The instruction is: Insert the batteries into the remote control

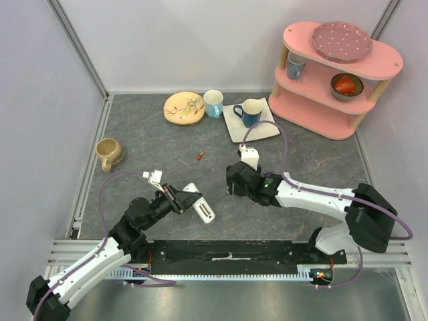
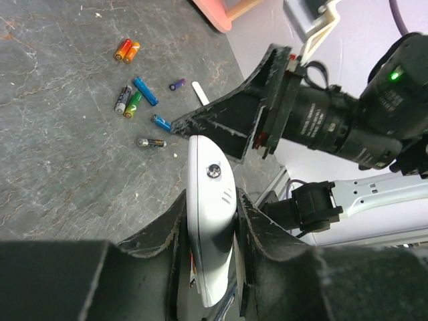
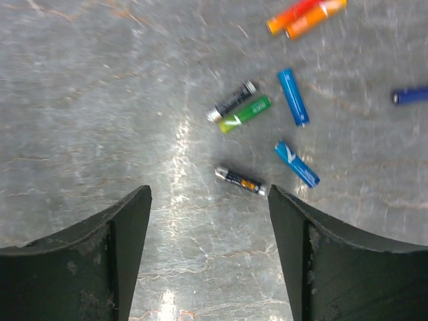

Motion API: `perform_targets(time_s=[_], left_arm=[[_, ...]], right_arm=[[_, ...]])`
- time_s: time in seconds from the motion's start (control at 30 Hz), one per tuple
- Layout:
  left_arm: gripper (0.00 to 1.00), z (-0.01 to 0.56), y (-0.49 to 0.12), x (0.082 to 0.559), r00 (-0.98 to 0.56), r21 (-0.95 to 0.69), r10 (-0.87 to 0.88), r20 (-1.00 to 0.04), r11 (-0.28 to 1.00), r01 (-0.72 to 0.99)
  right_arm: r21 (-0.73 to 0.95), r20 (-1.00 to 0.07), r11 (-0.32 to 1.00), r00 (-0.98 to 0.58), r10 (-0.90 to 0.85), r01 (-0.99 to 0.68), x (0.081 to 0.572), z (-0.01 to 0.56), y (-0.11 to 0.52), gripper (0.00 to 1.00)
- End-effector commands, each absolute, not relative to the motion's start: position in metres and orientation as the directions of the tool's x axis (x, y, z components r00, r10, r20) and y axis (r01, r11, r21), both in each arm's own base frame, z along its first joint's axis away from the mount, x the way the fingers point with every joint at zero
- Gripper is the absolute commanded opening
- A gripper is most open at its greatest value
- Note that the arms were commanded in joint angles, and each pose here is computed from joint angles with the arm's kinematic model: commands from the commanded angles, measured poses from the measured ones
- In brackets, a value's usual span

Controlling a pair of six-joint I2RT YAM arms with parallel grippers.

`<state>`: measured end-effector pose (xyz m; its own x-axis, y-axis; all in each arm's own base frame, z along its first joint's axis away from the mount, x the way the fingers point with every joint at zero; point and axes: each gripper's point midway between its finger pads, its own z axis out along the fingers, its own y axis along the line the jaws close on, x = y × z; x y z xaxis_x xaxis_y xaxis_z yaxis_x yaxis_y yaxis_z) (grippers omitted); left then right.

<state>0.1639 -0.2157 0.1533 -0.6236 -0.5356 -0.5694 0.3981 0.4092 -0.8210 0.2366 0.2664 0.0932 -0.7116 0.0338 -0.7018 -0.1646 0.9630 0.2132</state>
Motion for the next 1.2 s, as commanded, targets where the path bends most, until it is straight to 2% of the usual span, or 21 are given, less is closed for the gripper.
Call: perform_targets(time_s=[0.0,0.2,0.8,1.17], left_arm=[[0.02,0.124,-0.212,0.163,-0.642,-0.823,-0.524,-0.56,0.443,0.356],[0.02,0.123,-0.214,0.163,-0.648,-0.825,-0.52,-0.557,0.438,0.358],[0.02,0.119,-0.217,0.16,-0.664,-0.826,-0.503,-0.554,0.431,0.363],[0.02,0.115,-0.216,0.16,-0.664,-0.826,-0.503,-0.553,0.437,0.357]], right_arm=[[0.239,-0.696,0.969,-0.685,0.217,0.064,0.237,0.085,0.258,0.76],[0.201,-0.684,0.97,-0.69,0.237,0.135,0.233,0.072,0.253,0.73],[0.126,-0.66,0.979,-0.723,0.204,0.161,0.235,0.041,0.26,0.73],[0.128,-0.657,0.97,-0.715,0.238,0.206,0.239,0.033,0.262,0.66]])
